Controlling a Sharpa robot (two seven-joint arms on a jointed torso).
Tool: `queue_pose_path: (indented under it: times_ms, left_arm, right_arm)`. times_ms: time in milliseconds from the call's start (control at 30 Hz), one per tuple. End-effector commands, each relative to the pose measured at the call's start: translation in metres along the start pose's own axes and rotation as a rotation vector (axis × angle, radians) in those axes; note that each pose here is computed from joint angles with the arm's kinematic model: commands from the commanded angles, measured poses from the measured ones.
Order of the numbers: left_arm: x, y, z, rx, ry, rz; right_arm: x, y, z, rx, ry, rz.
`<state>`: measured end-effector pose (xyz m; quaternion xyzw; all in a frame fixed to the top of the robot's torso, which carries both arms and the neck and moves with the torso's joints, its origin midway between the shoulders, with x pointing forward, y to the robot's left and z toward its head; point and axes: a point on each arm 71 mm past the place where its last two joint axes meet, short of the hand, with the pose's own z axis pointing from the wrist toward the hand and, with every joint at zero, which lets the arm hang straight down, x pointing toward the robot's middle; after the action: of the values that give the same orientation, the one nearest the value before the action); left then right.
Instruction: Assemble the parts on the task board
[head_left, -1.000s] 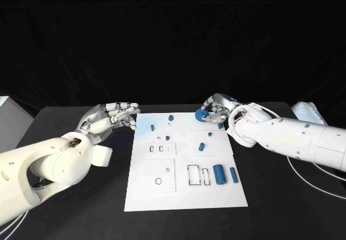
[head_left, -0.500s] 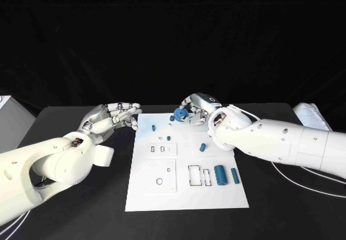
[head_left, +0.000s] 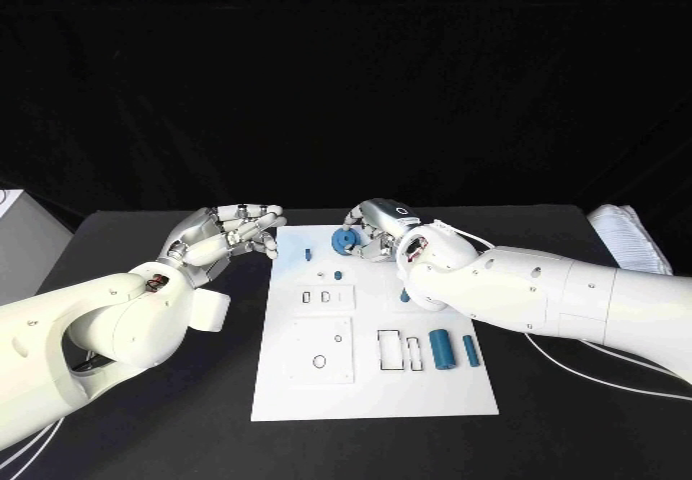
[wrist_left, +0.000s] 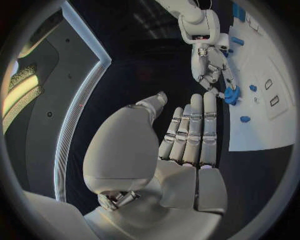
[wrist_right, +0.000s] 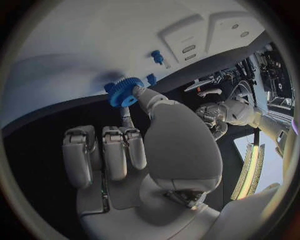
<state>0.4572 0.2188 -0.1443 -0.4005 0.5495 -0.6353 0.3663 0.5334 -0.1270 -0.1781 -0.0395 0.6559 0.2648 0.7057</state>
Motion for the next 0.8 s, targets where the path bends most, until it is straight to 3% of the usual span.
queue_pose_path:
  times_ms: [33,800]
  left_arm:
    - [0.0026,-0.0012,0.0006,0.007,0.022,-0.004]
    - [0.0034,-0.0012,0.0007,0.006,0.023,-0.004]
  right_arm:
    - [0.003,0.0,0.001,0.004,0.024,-0.025]
    - [0.014,0.009,0.01,0.008,0.076,-0.041]
